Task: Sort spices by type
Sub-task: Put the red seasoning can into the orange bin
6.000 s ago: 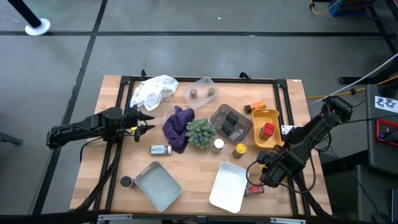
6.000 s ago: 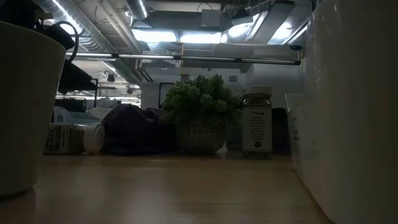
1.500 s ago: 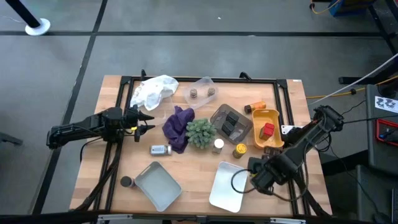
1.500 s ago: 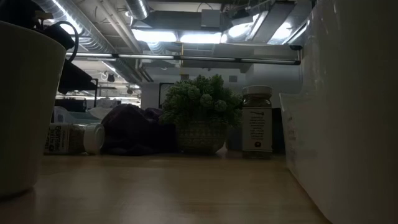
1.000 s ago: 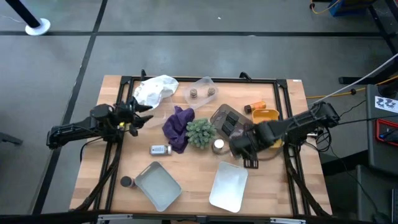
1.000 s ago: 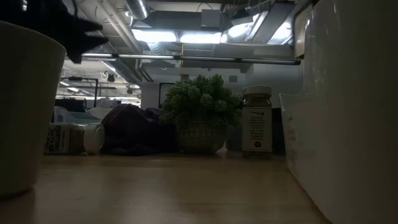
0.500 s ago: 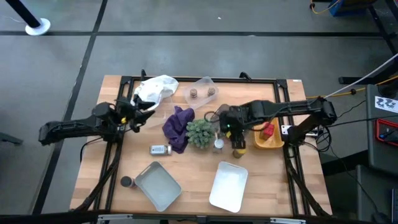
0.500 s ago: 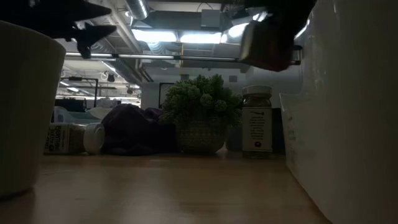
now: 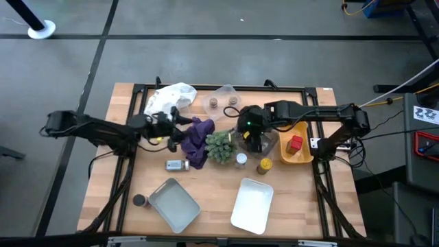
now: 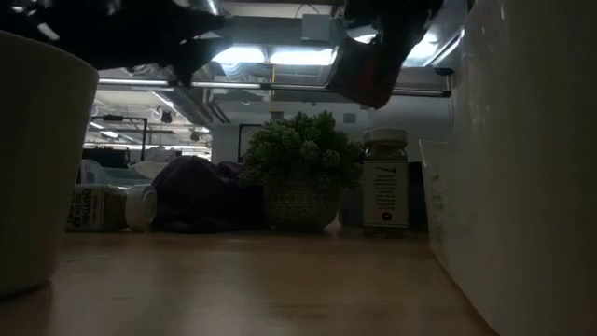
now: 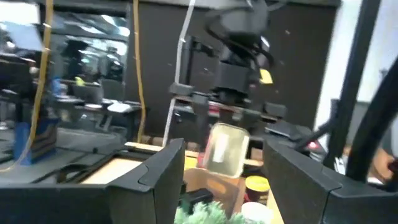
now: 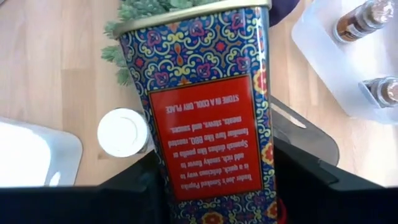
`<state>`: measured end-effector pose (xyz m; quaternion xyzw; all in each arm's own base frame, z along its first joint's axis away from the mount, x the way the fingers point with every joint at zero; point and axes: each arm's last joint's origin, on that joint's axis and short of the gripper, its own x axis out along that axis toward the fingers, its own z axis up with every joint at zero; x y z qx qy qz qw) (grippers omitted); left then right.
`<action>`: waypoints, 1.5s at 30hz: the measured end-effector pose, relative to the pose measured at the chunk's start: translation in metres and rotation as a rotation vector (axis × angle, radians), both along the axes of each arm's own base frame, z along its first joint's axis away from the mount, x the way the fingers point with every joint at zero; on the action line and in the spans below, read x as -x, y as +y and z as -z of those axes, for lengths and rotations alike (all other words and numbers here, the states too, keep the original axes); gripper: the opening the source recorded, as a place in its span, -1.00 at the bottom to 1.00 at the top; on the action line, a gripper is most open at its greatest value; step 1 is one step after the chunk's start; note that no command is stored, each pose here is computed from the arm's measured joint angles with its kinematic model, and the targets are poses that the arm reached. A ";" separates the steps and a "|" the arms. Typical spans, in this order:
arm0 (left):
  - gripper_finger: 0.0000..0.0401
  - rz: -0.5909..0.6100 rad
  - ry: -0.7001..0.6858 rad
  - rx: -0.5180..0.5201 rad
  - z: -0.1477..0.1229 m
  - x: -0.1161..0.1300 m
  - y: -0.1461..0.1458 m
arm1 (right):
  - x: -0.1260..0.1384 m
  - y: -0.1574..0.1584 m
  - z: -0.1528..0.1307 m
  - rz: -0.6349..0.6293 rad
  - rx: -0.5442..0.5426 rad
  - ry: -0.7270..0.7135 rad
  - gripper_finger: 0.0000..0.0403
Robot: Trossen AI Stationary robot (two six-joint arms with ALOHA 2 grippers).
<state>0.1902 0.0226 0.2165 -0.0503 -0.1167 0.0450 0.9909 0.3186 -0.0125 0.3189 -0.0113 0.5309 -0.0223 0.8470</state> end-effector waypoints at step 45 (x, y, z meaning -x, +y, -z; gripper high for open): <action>0.40 0.047 0.342 -0.178 -0.015 -0.134 -0.003 | -0.013 -0.001 -0.007 0.036 -0.035 -0.159 0.06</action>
